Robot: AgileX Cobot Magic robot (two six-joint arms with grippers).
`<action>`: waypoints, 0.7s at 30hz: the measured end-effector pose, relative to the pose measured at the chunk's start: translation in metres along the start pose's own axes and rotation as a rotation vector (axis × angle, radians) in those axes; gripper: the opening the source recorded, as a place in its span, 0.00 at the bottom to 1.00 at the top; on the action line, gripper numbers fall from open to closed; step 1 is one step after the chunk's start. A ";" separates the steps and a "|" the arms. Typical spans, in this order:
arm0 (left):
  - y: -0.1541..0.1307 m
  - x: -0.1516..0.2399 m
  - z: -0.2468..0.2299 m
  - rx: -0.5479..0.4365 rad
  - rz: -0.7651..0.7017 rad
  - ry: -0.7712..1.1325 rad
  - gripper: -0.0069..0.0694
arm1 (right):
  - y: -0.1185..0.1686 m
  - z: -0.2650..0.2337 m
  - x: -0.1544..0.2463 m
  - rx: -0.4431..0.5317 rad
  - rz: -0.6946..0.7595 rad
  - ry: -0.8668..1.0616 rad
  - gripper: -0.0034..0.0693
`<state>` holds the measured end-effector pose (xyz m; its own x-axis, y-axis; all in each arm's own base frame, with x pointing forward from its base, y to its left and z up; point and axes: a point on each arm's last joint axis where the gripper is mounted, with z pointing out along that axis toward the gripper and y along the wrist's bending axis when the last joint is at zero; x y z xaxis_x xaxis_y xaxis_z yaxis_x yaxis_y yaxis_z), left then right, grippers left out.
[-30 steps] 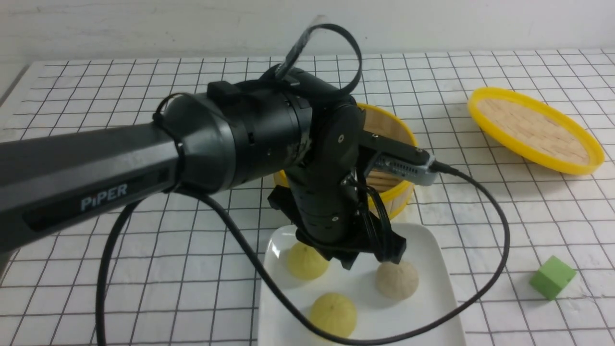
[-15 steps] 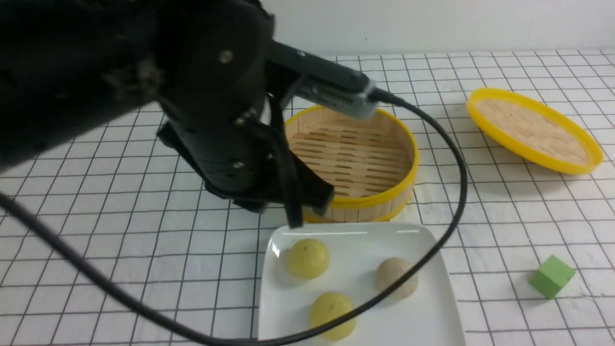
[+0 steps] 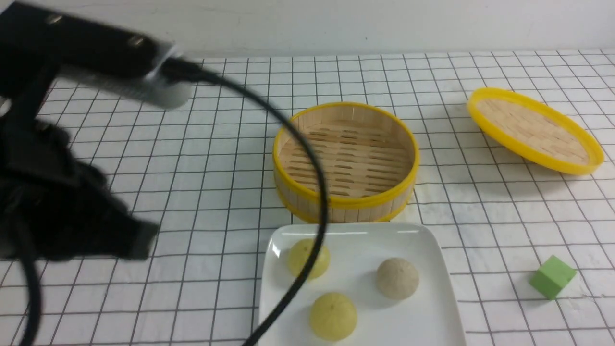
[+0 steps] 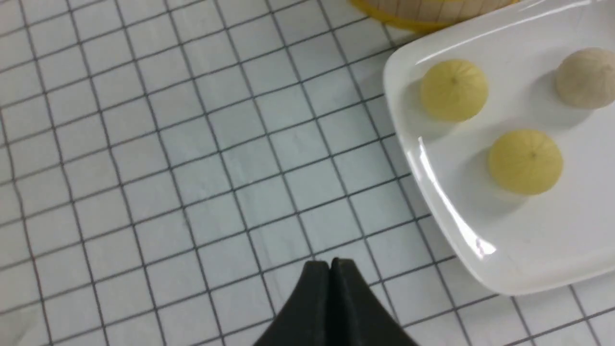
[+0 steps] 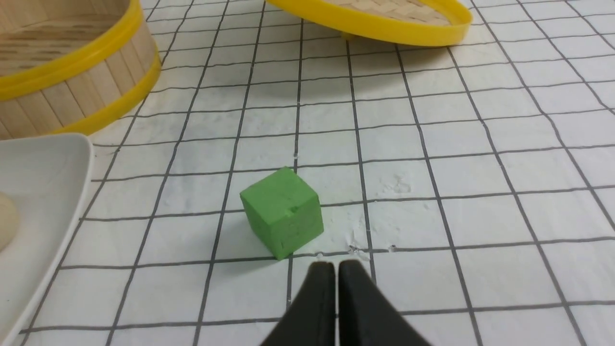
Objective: Put the steamed buns into the plate on the white-black tablecloth.
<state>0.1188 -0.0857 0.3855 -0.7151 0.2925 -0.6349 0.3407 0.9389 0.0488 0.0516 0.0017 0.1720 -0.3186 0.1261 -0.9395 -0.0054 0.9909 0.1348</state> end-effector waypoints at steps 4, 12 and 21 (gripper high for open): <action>0.021 0.049 0.000 -0.004 -0.102 -0.069 0.09 | 0.000 0.000 0.000 0.000 -0.023 0.000 0.10; 0.039 0.123 0.029 0.104 -0.357 -0.296 0.09 | 0.000 0.000 0.000 0.000 -0.033 0.000 0.11; 0.039 0.126 0.043 0.174 -0.403 -0.541 0.10 | 0.000 0.000 0.000 0.000 -0.033 0.000 0.13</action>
<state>0.0680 -0.0199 0.2741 -0.4169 -0.2468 -0.8748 0.2376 0.8994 -0.3669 0.0516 0.0017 0.1720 -0.3182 0.0934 -0.9434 -0.0155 0.9945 0.1037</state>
